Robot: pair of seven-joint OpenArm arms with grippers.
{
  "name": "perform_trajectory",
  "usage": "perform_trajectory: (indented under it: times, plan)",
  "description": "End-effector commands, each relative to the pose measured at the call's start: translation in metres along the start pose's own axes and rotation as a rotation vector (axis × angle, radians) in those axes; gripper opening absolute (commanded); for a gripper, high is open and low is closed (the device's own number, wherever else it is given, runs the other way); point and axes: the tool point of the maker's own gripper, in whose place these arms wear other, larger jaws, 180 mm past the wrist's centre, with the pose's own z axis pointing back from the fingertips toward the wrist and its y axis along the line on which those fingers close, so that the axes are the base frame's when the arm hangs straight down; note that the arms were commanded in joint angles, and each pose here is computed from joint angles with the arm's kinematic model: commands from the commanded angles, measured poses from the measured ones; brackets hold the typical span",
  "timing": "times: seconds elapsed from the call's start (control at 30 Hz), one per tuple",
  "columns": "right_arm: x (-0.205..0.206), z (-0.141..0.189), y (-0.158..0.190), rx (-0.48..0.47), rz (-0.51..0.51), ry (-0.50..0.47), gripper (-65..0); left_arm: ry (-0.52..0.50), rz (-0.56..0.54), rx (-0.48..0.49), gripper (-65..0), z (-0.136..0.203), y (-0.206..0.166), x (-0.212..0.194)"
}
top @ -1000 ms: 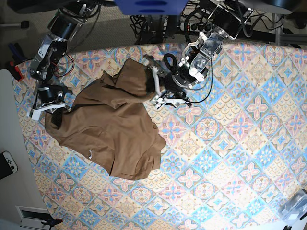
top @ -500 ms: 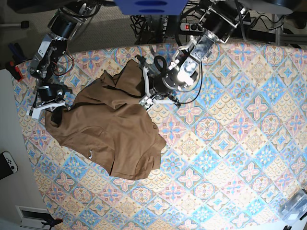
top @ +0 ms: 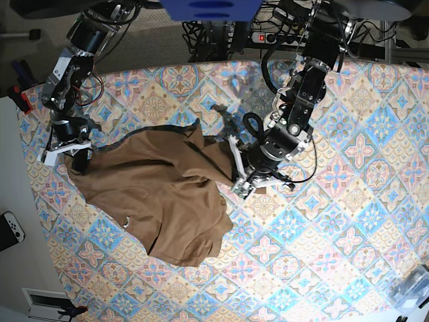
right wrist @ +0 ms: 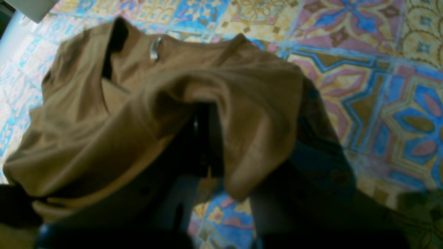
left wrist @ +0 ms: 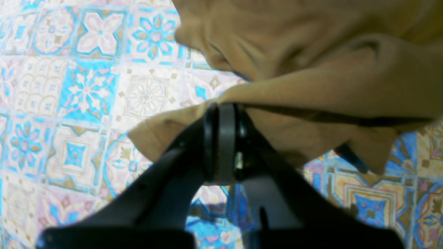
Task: Layout the t-shirt on the table in an organized manner, then fold the t-shirt properly
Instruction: 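Grasp another edge of the t-shirt with the left gripper, then pull the held edge away from the right gripper with the left gripper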
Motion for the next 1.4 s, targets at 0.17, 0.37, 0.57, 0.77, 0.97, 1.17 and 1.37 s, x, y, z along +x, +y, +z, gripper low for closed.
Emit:
perform_trajectory:
  times: [0.17, 0.37, 0.57, 0.77, 0.97, 1.17, 1.37]
  plan:
    - [0.023, 0.000, 0.001, 0.015, 0.009, -0.065, -65.0, -0.075, 0.030, 0.161, -65.0, 0.017, 0.073, 0.025]
    - [0.035, 0.005, 0.013, 0.036, 0.060, -0.066, -65.0, -0.047, -0.002, 0.191, -65.0, 0.041, 0.112, 0.010]
    - [0.028, 0.016, 0.013, 0.032, 0.096, -0.021, -65.0, -0.019, 0.041, 0.203, -65.0, 0.083, 0.096, -0.033]
    - [-0.005, 0.030, 0.006, 0.022, 0.103, 0.058, -65.0, 0.123, 0.105, 0.178, -65.0, 0.097, 0.074, -0.097]
    - [-0.052, 0.043, 0.016, 0.060, 0.126, 0.174, -65.0, 0.144, 0.093, 0.169, -65.0, 0.105, 0.069, -0.105]
    - [-0.038, 0.042, 0.025, 0.076, 0.151, 0.144, -65.0, 0.036, 0.052, 0.225, -65.0, 0.100, 0.099, -0.060]
    - [0.007, 0.007, 0.050, 0.125, 0.148, 0.070, -65.0, -0.016, 0.038, 0.255, -65.0, 0.065, 0.136, -0.017]
